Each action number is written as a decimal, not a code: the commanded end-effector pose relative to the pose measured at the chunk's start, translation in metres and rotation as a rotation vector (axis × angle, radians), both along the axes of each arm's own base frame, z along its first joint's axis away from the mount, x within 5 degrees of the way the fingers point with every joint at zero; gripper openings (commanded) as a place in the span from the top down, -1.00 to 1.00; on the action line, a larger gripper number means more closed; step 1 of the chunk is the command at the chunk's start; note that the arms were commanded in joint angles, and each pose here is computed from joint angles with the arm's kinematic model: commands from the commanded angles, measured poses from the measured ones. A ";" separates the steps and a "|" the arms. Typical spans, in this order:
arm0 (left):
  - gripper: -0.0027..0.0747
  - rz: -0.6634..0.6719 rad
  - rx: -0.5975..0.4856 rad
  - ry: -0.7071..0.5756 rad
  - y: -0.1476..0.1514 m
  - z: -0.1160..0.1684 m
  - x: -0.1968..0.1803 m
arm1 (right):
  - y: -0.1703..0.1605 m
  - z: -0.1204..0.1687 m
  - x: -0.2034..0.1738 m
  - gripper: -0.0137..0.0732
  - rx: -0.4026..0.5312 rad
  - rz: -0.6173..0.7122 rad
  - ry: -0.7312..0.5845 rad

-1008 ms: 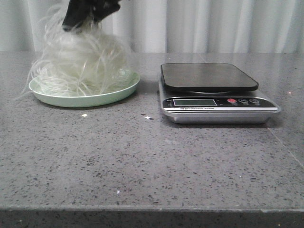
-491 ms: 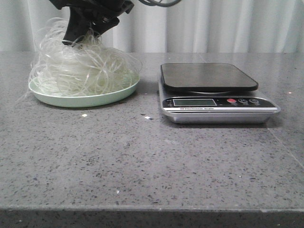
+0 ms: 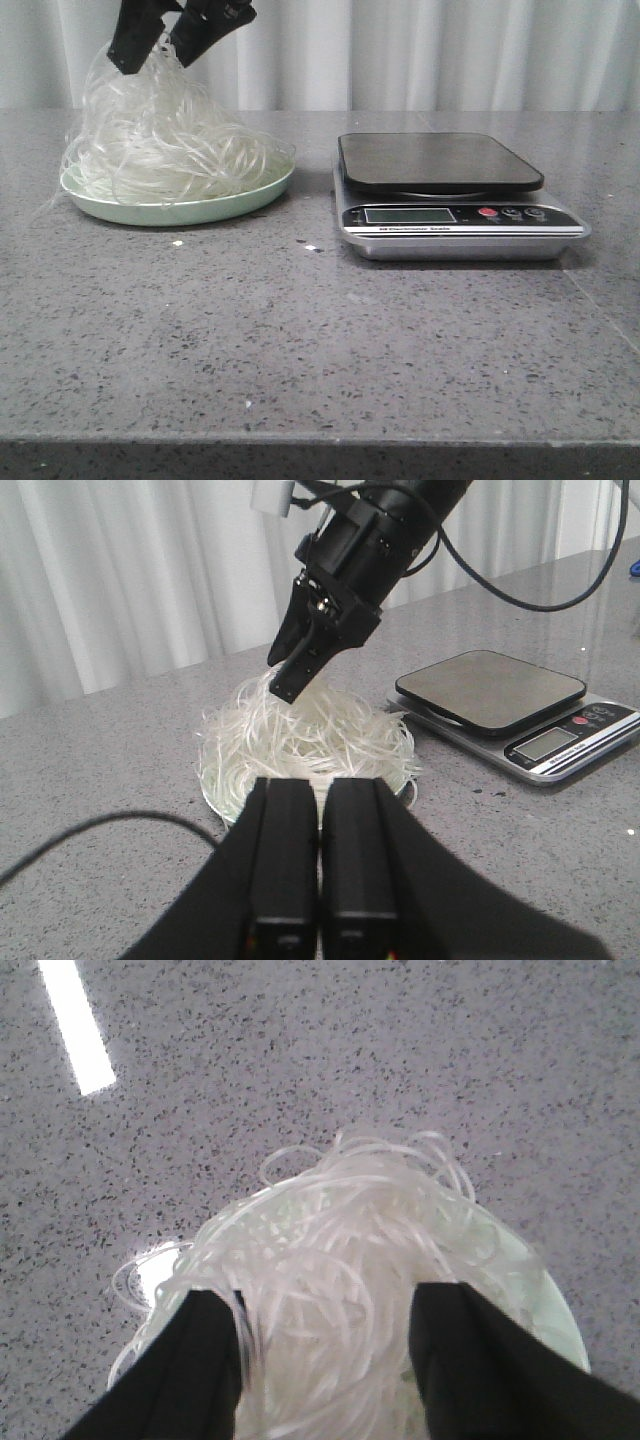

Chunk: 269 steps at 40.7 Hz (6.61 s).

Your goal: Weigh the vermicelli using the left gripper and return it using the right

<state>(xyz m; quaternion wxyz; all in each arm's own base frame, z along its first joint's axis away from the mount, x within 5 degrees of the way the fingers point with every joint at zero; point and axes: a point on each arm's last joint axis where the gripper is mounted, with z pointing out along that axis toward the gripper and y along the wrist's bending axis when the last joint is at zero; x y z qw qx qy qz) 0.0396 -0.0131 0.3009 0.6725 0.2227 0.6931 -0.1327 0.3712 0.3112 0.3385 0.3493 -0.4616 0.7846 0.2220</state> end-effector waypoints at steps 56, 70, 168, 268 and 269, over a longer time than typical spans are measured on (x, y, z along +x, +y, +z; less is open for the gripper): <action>0.58 -0.017 -0.036 -0.072 -0.001 0.013 -0.001 | -0.127 0.088 0.010 0.33 0.283 -0.521 -0.288; 0.58 -0.016 -0.035 -0.073 -0.001 0.013 -0.001 | -0.168 0.085 -0.071 0.33 0.333 -0.569 -0.358; 0.58 0.217 -0.121 -0.109 -0.002 -0.021 0.014 | -0.278 -0.048 -0.307 0.34 0.481 -0.591 -0.539; 0.58 0.505 -0.108 -0.114 0.013 -0.092 0.015 | -0.298 -0.062 -0.297 0.34 0.417 -0.878 -0.600; 0.58 0.505 -0.108 -0.114 0.013 -0.092 0.015 | -0.300 -0.065 -0.296 0.34 0.415 -0.905 -0.592</action>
